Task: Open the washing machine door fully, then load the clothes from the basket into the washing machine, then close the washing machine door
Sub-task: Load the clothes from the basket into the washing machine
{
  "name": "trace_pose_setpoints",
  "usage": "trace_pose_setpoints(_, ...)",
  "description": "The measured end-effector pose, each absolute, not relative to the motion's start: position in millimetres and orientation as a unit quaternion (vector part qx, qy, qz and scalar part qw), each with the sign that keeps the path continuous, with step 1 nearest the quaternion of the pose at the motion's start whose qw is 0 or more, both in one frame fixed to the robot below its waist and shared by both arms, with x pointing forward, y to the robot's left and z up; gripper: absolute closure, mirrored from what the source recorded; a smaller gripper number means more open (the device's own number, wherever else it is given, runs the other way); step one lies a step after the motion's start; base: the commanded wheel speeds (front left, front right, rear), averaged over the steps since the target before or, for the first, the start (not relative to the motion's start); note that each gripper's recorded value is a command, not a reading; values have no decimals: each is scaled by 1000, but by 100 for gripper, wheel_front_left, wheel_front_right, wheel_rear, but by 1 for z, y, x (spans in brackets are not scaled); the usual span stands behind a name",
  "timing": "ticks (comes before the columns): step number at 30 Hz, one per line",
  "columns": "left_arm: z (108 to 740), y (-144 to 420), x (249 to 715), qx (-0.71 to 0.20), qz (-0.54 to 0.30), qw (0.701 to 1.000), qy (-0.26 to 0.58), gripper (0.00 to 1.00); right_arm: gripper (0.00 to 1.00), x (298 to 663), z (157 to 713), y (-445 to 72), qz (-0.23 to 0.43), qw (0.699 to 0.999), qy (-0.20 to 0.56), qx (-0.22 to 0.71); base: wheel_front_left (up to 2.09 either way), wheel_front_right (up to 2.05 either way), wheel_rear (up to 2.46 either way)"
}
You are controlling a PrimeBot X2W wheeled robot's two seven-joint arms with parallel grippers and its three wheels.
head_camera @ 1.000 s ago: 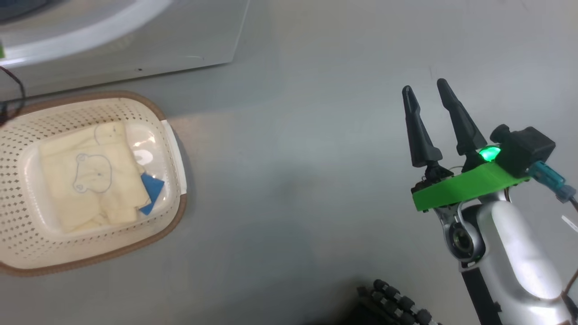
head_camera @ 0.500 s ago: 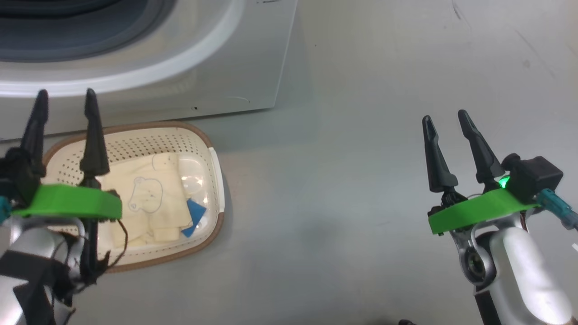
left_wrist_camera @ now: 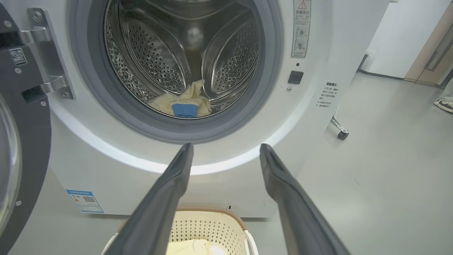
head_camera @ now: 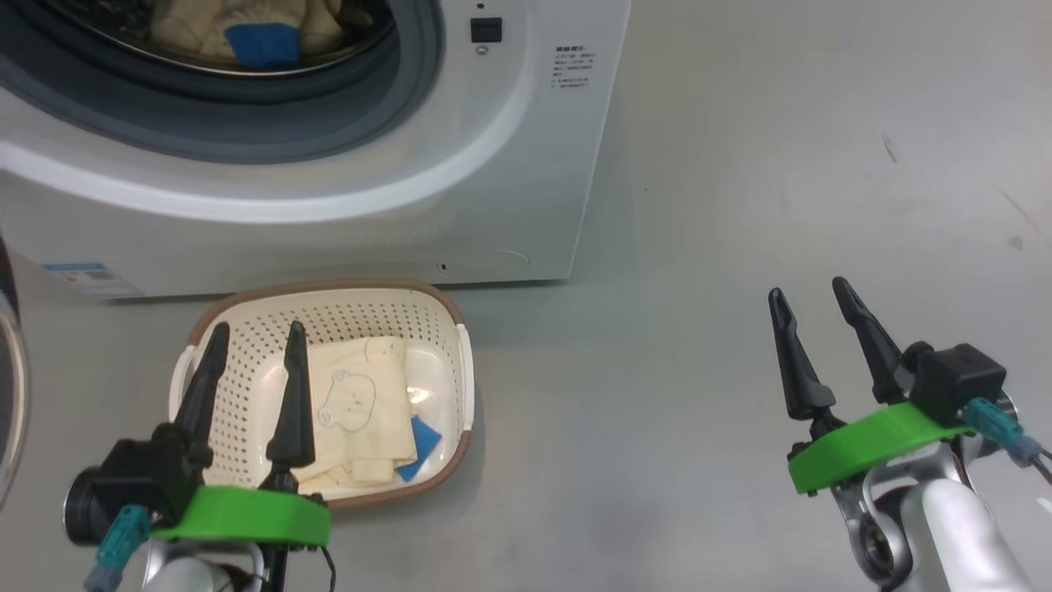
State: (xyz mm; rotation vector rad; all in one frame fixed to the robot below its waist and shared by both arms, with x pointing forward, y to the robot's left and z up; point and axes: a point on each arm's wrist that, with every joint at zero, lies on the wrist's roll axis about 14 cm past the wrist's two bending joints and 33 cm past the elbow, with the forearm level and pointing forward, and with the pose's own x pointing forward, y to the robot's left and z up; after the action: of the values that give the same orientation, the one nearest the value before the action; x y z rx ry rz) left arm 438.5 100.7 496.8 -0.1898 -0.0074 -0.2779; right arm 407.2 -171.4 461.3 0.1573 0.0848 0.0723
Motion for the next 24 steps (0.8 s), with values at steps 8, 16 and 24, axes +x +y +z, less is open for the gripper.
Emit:
trace_pose_setpoints(8,499,122,402,-75,-100,992,-1,0,0,383,478,-164,48,995,38,74,0,0,0)
trace_pose_setpoints(16,507,129,379,-75,-80,994,-11,0,0,357,489,-165,47,996,34,74,0,0,0)
trace_pose_setpoints(24,507,130,369,-69,-78,994,-12,0,0,343,492,-166,45,996,35,75,0,0,0)
